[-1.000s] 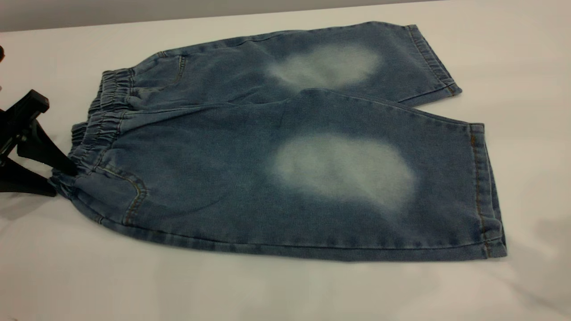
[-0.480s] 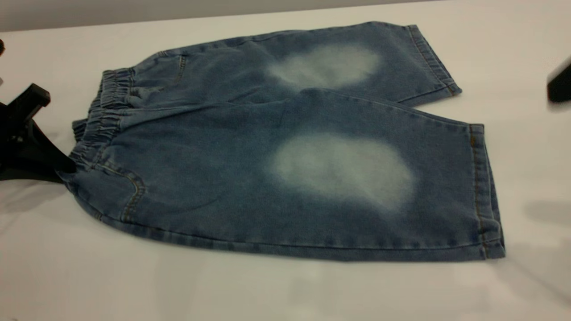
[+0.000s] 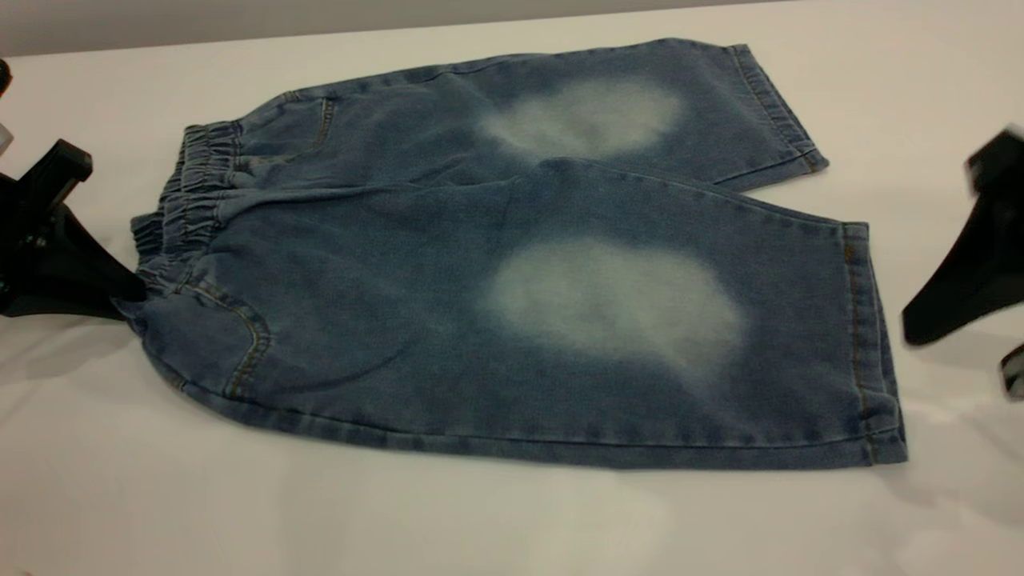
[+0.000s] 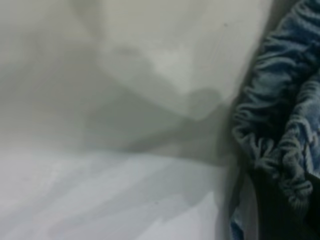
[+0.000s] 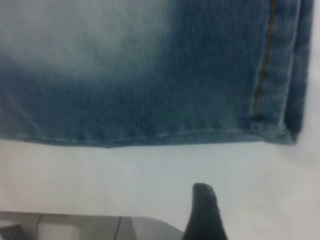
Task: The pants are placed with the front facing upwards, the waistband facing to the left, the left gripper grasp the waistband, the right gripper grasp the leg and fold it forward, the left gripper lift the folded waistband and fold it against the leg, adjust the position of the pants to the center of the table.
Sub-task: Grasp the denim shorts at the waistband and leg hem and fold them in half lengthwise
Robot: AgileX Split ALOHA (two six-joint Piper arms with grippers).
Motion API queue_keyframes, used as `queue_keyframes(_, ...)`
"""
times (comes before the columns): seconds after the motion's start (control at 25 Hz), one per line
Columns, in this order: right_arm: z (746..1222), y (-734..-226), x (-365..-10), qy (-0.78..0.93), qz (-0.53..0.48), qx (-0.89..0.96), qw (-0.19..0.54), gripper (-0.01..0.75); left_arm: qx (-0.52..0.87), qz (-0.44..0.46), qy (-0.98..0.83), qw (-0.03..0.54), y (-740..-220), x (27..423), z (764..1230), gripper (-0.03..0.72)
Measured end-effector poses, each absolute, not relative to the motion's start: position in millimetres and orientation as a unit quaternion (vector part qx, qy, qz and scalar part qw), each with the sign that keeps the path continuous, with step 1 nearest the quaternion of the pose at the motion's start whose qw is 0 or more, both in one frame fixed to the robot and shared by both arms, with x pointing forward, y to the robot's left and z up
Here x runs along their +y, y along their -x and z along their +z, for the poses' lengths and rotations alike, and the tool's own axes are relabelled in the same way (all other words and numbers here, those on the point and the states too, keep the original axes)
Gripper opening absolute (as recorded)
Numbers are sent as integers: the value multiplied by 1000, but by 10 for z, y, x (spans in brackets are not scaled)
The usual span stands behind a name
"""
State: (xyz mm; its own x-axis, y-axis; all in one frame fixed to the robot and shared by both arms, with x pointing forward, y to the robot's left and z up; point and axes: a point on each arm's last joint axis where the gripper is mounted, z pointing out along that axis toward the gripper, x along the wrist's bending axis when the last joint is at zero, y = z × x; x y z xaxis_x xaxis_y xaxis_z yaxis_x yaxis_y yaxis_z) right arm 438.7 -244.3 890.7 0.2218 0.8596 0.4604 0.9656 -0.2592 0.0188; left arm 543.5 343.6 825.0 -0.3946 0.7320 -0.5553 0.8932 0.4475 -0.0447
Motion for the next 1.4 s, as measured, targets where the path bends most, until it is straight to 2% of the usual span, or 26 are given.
queue_keyframes(0.52,8207,-4405,-2393,767,-154,-590,200,442,809,-178,-499,255,-5453,3409,8301,118)
queue_keyframes(1.0,8178,-4656,-2332,743,-217,-603,190,442,807,-179,-499,260,-5457,3404,8328,118)
queue_keyframes(1.2,8227,-4710,-2277,730,-242,-604,211,440,807,-179,-499,260,-5457,3404,8328,118)
queue_keyframes(1.28,8223,-4712,-2283,731,-241,-604,208,419,807,-180,-499,260,-5455,3401,8330,118)
queue_keyframes(1.4,8201,-4719,-2316,738,-230,-606,189,318,805,-181,-501,261,-5454,3399,8331,118)
